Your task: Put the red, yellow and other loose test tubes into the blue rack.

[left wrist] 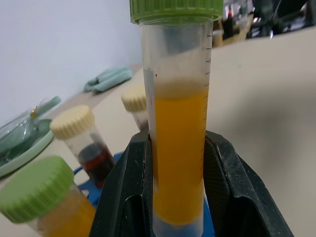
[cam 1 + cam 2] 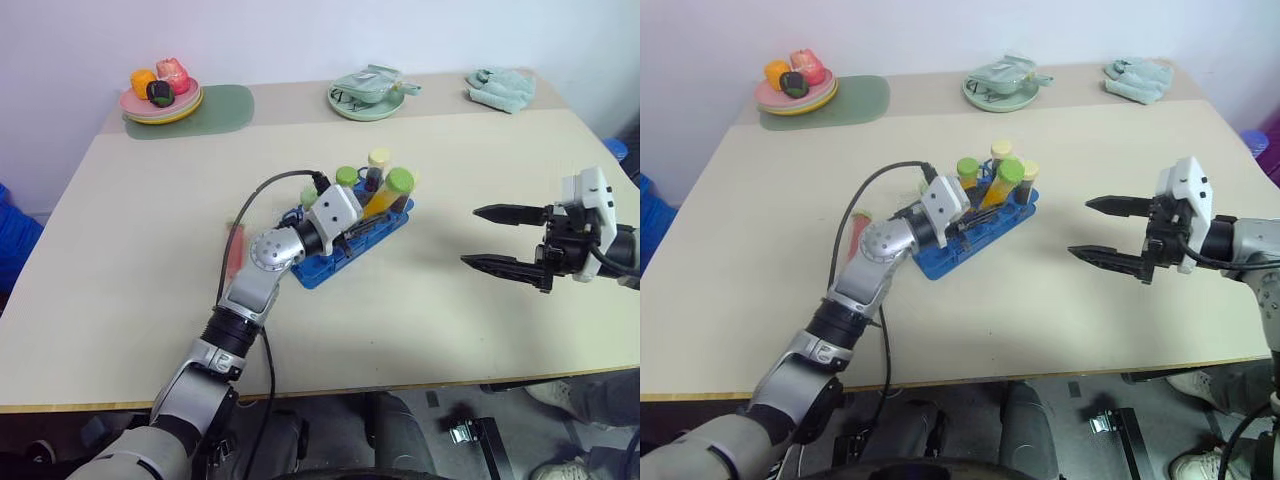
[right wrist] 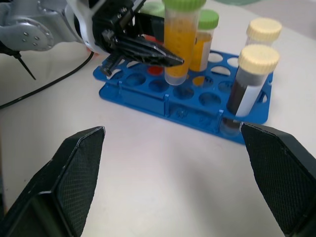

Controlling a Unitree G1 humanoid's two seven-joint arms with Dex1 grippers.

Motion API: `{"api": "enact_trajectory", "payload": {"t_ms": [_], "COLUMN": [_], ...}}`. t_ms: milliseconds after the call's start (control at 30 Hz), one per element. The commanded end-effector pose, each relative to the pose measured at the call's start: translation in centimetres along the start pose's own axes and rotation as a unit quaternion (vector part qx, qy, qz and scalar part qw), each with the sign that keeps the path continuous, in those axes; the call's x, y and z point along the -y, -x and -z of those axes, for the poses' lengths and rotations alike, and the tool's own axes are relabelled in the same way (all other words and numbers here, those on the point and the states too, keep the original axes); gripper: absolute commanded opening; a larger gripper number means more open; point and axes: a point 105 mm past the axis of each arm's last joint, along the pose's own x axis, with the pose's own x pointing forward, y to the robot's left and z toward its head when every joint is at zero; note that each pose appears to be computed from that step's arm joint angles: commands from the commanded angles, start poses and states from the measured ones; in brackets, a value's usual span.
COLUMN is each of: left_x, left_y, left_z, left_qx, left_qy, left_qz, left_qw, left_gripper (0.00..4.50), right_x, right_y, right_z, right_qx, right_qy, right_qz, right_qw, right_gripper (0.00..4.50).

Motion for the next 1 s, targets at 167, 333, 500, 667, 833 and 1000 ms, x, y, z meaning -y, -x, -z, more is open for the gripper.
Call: {"api": "enact_trajectory", "payload": {"t_ms": [167, 333, 500, 667, 833, 1000], "left_x": [0.3, 0.7, 1.3, 0.9, 0.8, 0.3], "left_y": [-0.7, -1.0, -1.3, -1.3, -1.3, -1.6], "left_z": [0.1, 0.2, 0.2, 0.6, 0.6, 0.1], "left_qx": [0.007, 0.016, 0.032, 0.033, 0.037, 0.043], "left_qy": [-0.039, -0.027, 0.019, 0.052, 0.054, 0.040], "left_qz": [-0.013, -0.025, -0.010, -0.019, -0.022, -0.027], "left_qw": [0.999, 0.999, 0.999, 0.998, 0.998, 0.998], "left_gripper": [0.81, 0.81, 0.81, 0.81, 0.81, 0.81], "right_x": [-0.6, -0.9, -1.1, -1.1, -1.1, -1.1], "right_y": [0.6, 0.7, 0.7, 0.8, 0.9, 1.0], "right_z": [-1.3, -1.5, -1.5, -1.6, -1.6, -1.6], "right_qx": [0.003, 0.002, -0.001, -0.001, -0.001, -0.002], "right_qy": [0.019, 0.019, 0.022, 0.023, 0.022, 0.021], "right_qz": [0.000, 0.002, 0.004, 0.008, 0.015, 0.017], "right_qw": [1.000, 1.000, 1.000, 1.000, 1.000, 1.000], "right_gripper": [4.50, 4.50, 4.50, 4.50, 4.50, 4.50]}}
